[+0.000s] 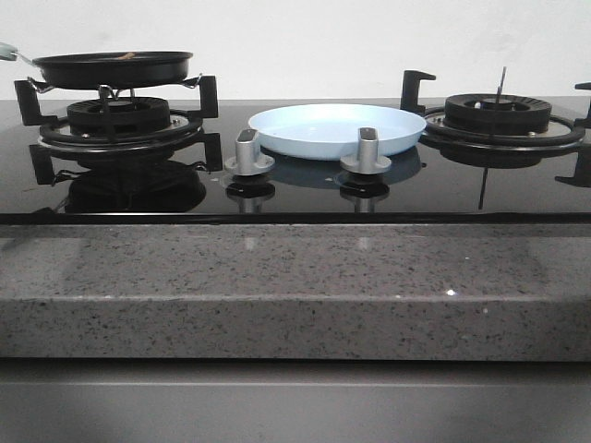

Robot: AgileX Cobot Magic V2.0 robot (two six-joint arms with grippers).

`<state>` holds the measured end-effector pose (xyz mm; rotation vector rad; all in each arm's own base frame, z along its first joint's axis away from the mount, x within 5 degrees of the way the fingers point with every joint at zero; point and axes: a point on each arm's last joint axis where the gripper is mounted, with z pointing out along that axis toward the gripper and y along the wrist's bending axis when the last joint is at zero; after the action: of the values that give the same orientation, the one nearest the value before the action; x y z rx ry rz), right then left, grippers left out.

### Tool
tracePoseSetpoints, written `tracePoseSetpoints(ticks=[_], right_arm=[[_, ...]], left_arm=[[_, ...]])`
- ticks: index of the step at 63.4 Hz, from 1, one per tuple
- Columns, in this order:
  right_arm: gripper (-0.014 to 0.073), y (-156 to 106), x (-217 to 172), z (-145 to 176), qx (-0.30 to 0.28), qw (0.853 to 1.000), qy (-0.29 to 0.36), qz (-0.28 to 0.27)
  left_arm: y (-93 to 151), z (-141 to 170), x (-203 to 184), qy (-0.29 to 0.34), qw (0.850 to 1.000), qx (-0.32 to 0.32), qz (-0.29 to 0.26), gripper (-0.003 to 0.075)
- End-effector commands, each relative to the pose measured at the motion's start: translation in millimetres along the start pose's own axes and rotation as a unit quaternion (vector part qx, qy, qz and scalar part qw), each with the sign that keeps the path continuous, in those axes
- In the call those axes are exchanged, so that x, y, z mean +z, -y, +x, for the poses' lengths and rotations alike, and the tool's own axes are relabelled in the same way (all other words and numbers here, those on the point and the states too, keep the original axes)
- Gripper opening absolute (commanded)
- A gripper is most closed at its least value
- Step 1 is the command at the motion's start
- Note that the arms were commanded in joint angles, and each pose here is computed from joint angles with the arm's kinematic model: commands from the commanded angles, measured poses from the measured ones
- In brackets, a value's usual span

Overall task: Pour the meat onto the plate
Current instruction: 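Move the right gripper down to the light blue plate rim and grasp it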

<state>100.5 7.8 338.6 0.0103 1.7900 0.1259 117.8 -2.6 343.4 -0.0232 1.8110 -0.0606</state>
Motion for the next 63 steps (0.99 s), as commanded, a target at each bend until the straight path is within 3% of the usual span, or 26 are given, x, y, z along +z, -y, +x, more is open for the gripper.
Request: tracePoseSetpoints(ticks=[1, 20, 32, 50, 63], right_arm=[[0.0539, 0.2, -2.6, -18.8, -0.008, 0.998, 0.058, 0.005], [0.0539, 0.1, -2.7, -19.6, -0.007, 0.998, 0.063, 0.005], [0.0539, -1.7, 3.3, -20.3, 0.027, 0.998, 0.051, -0.007], [0.0539, -6.2, 53.1, -50.2, 0.045, 0.997, -0.060, -0.016], [0.0539, -20.6, 111.9, -78.0, 0.051, 0.984, -0.165, -0.047]], left_arm=[[0.4, -17.7, -2.6, 0.056, 0.998, -0.002, 0.000, 0.0606], [0.4, -17.7, -2.6, 0.056, 0.998, -0.003, 0.000, 0.0606], [0.4, -17.7, -2.6, 0.056, 0.998, -0.003, 0.000, 0.0606], [0.4, -17.7, -2.6, 0.056, 0.998, -0.003, 0.000, 0.0606], [0.4, -17.7, -2.6, 0.056, 0.998, -0.003, 0.000, 0.0606]])
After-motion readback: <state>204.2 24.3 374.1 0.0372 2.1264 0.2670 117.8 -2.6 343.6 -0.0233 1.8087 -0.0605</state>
